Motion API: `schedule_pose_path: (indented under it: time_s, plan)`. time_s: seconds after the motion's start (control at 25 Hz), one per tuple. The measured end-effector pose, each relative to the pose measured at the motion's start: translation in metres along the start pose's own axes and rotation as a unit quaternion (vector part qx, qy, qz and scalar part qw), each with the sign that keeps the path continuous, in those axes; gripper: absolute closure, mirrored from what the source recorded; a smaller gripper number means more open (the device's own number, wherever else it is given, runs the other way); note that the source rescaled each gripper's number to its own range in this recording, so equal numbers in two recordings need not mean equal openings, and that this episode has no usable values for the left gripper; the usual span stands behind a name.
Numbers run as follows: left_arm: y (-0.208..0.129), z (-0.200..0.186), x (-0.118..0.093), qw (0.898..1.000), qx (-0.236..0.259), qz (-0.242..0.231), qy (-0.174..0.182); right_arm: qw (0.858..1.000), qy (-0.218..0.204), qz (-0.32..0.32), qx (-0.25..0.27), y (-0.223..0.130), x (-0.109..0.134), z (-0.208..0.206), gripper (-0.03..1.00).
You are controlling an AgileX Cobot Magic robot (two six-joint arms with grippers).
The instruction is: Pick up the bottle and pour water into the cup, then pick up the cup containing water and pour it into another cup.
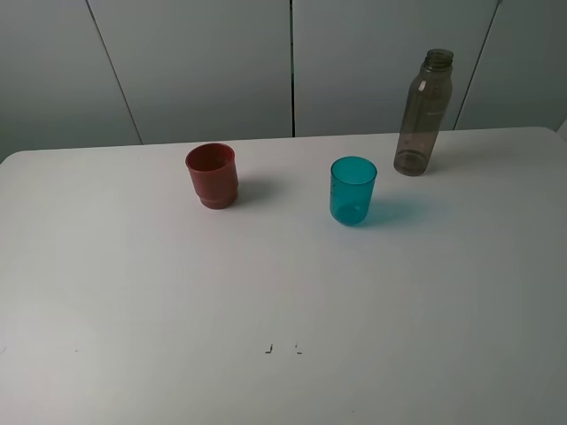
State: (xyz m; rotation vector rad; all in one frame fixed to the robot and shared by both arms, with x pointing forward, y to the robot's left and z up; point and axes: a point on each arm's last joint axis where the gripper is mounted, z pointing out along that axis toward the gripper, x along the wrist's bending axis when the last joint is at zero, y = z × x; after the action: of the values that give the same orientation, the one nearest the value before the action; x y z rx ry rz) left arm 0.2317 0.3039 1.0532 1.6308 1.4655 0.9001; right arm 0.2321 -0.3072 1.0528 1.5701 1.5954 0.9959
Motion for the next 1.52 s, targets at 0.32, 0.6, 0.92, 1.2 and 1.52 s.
schedule_pose_path:
  time_s: [0.32,0.6,0.92,1.2,1.52]
  plan:
    - [0.0000,0.0000,0.0000,1.000,0.000,0.000,0.000,0.998,-0.059,0.029,-0.004,-0.0006,0.0010,-0.0010,-0.03]
    - [0.0000,0.0000,0.0000,1.000,0.000,0.000,0.000,0.998,-0.061,0.029,-0.004,-0.0007,0.0011,-0.0011,-0.03]
    - [0.0000,0.0000,0.0000,1.000,0.000,0.000,0.000,0.998,-0.061,0.027,-0.004,-0.0007,0.0011,-0.0011,-0.03]
    - [0.0000,0.0000,0.0000,1.000,0.000,0.000,0.000,0.998,-0.061,0.026,-0.004,-0.0007,0.0011,-0.0011,-0.03]
    - [0.0000,0.0000,0.0000,1.000,0.000,0.000,0.000,0.998,-0.061,0.026,-0.004,-0.0007,0.0011,-0.0011,-0.03]
